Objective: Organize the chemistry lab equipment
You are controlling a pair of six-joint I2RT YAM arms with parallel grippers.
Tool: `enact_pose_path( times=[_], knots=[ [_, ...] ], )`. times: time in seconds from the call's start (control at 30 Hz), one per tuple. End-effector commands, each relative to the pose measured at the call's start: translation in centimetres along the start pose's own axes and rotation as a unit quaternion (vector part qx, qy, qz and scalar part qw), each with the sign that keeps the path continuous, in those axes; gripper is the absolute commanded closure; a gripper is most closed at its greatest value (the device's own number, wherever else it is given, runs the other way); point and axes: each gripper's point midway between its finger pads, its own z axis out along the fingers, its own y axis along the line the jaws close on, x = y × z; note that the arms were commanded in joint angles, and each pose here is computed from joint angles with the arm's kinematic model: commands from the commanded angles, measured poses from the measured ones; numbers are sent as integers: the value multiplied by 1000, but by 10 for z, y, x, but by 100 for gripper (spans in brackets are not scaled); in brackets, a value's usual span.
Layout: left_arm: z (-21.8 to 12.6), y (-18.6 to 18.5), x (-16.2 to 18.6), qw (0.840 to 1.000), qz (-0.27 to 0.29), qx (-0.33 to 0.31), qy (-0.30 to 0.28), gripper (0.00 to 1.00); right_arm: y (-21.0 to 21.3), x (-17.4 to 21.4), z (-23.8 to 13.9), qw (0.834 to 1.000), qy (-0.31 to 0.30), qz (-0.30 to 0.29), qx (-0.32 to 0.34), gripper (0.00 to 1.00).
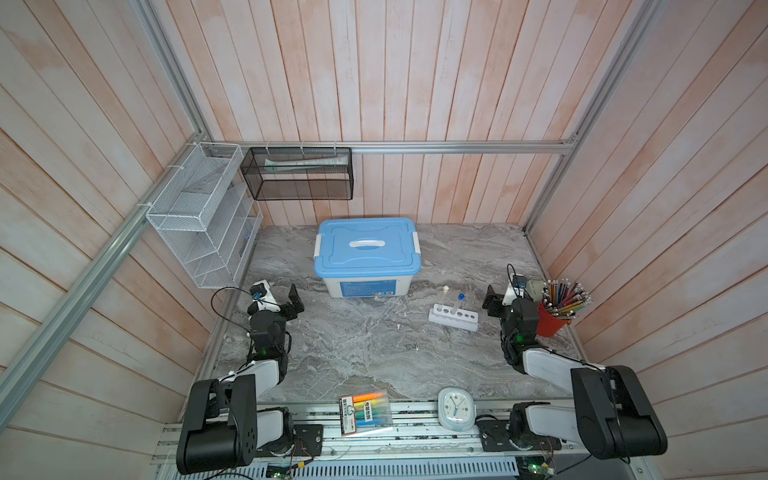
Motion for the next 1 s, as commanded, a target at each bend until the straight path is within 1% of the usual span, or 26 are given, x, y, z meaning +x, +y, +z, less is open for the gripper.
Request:
enact_pose_path(
  times=[0.0, 0.17, 0.27, 0.47, 0.6, 0.63, 0.67, 0.97],
  knots=[
    [-2, -5, -4, 999, 21, 19, -24, 0, -6, -10, -2, 999, -35, 0, 9, 14],
    [10, -15, 7, 998, 35, 49, -2, 0, -9, -8, -5, 999, -53, -8, -1, 14],
    [16, -17, 13, 998, 37, 55, 13, 0, -11, -11, -6, 998, -62, -12, -1, 14],
    [18, -28, 21, 995, 51, 81, 15, 0, -19, -6, -1, 998, -70, -6, 3, 14],
    [19, -32, 27, 995, 53, 89, 9, 0, -17, 3, 6, 998, -63, -8, -5, 13],
    [20, -32, 29, 994, 53, 89, 17, 0, -17, 4, 6, 998, -64, -7, -5, 13],
    [20, -32, 30, 994, 64, 90, 22, 0, -17, 5, 6, 998, -63, -7, -5, 13],
    [22, -37, 31, 992, 73, 98, 23, 0, -14, 10, 10, 999, -51, -10, -13, 12]
  ],
)
